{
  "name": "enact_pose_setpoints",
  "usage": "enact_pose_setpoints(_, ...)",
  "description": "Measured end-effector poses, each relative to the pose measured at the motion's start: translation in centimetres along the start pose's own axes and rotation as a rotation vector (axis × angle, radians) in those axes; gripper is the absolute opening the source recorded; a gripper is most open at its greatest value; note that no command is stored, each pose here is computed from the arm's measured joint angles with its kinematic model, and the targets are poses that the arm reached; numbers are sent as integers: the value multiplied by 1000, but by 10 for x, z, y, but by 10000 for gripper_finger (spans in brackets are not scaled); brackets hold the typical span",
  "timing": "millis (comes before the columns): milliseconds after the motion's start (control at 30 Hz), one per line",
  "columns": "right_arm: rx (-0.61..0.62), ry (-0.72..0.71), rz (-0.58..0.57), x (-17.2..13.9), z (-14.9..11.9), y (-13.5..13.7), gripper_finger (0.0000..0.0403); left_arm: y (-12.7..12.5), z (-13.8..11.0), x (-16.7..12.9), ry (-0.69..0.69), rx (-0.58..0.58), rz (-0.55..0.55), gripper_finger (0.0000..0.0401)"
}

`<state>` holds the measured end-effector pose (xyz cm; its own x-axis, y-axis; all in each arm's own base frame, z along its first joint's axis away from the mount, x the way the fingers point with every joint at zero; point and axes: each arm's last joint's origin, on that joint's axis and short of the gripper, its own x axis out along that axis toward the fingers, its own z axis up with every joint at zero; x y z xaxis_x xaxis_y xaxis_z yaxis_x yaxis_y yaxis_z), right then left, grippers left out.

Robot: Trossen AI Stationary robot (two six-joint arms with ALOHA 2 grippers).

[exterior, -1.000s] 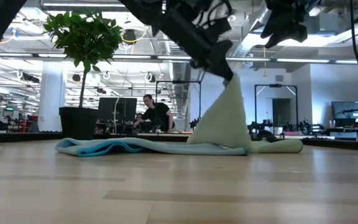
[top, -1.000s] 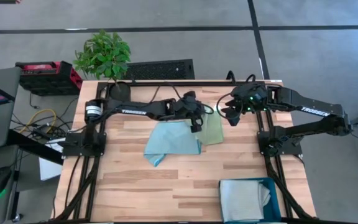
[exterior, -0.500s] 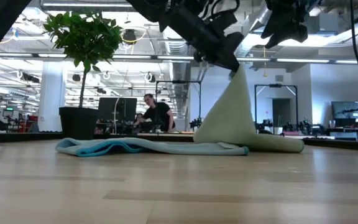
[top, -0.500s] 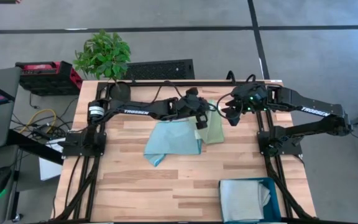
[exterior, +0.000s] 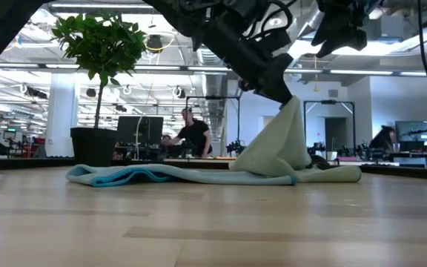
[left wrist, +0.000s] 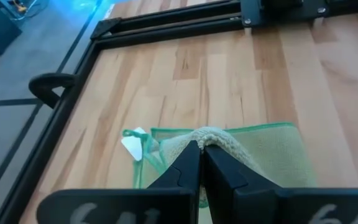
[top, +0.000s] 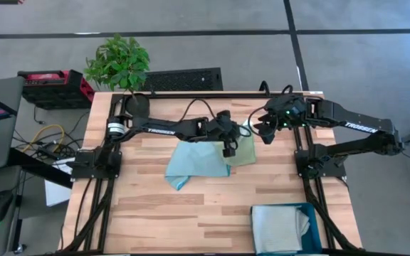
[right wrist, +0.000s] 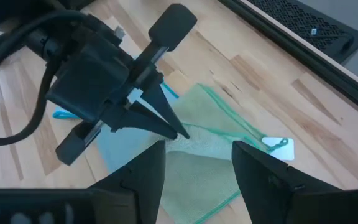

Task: Fold microfiber towels
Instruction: Fold the green microfiber towel, then put the folded green microfiber towel into the blue bin

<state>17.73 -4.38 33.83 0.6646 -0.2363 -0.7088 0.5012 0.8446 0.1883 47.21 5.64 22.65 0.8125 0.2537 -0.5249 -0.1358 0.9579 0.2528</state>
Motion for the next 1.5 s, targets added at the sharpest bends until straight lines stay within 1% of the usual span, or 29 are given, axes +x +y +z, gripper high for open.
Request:
enact_pose_setpoints(233, 0, 0, 0, 0, 0, 0, 209, -1, 0, 0, 1, -38, -1, 2)
enact_pose_setpoints(500, 0, 0, 0, 0, 0, 0, 209, -1, 0, 0, 3, -45, -1, 31)
enact_pose_setpoints(700, 0, 0, 0, 0, 0, 0, 209, -1, 0, 0, 1, -60, -17, 69)
enact_pose_setpoints(867, 0, 0, 0, 0, 0, 0, 209, -1, 0, 0, 1, -79, -22, 111)
enact_pose_setpoints(1033, 0, 0, 0, 0, 0, 0, 209, -3, 0, 0, -5, -81, -57, 148)
enact_pose_setpoints(1167, 0, 0, 0, 0, 0, 0, 209, -7, 1, -1, -7, -63, -63, 164)
enact_pose_setpoints(1333, -7, 0, 0, 0, 0, 0, 209, -15, 5, -5, -22, -48, -78, 167)
enact_pose_setpoints(1433, -12, 2, -1, 0, 0, 0, 209, -19, 9, -10, -28, 11, -76, 167)
enact_pose_setpoints(1500, -42, 17, -2, 0, -2, 0, 209, -19, 16, -18, -42, 45, -43, 167)
